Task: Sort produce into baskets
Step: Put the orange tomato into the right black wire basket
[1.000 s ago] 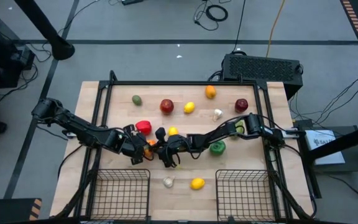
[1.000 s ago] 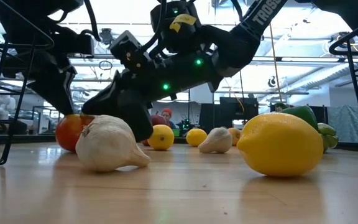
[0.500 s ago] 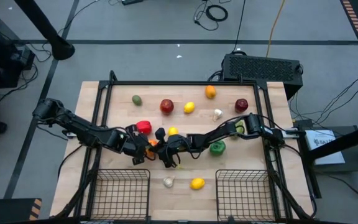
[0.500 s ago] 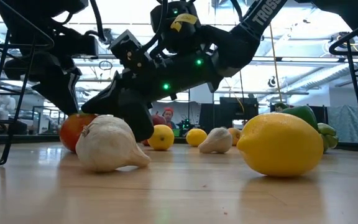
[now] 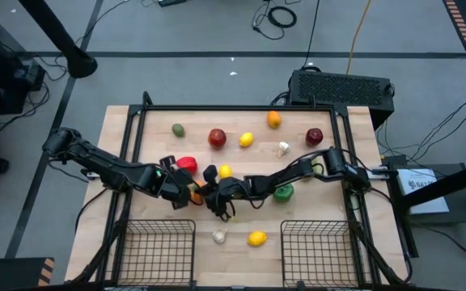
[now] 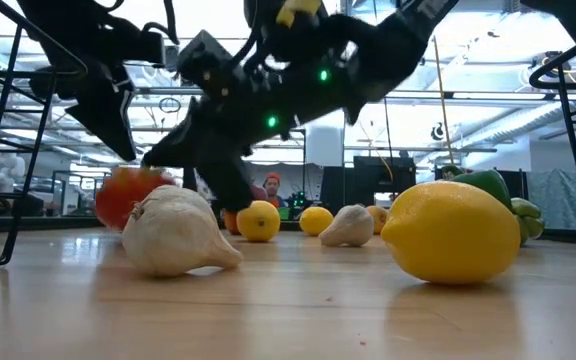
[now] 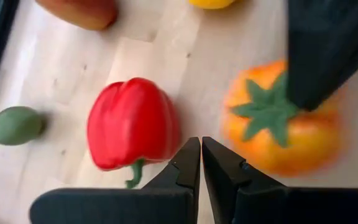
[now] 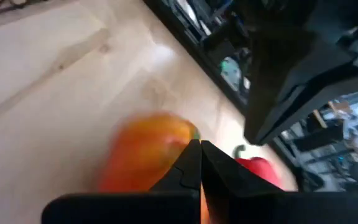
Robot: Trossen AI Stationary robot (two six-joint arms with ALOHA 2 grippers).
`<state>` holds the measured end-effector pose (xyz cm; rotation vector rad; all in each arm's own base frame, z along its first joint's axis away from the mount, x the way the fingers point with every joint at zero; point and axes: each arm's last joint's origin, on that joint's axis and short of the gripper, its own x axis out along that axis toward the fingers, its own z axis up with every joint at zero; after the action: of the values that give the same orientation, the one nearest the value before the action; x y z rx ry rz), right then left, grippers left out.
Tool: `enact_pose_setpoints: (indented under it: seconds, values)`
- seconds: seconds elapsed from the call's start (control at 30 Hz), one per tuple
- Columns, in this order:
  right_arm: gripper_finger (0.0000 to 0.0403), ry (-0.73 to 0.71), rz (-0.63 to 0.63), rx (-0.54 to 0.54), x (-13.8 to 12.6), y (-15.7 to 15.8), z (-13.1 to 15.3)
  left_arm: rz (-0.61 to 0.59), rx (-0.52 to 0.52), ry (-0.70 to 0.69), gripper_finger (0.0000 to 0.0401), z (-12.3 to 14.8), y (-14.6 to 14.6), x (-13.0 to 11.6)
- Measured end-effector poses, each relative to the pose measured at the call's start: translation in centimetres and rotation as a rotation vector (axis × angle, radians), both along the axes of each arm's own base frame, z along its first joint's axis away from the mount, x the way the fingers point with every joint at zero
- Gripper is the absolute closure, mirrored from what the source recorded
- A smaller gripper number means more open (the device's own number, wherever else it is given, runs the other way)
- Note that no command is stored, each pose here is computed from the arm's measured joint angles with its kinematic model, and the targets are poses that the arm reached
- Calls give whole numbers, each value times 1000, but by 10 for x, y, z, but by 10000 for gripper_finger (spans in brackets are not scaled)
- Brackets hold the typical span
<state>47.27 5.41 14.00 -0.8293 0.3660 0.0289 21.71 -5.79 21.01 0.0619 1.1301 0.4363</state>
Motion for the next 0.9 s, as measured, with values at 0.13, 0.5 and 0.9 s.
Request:
enact_pose_setpoints:
  seconds: [0.13,0.5,0.9]
  values:
    - [403,21,-30,-45,-6,7,17,22,-2,0,374,0,0,-1]
    - [402,41,-94,-36,-31,19,76,24,8,18,374,-1,1,-3]
    - [402,150,-145,67,-102,57,148,39,70,-12,374,3,3,-4]
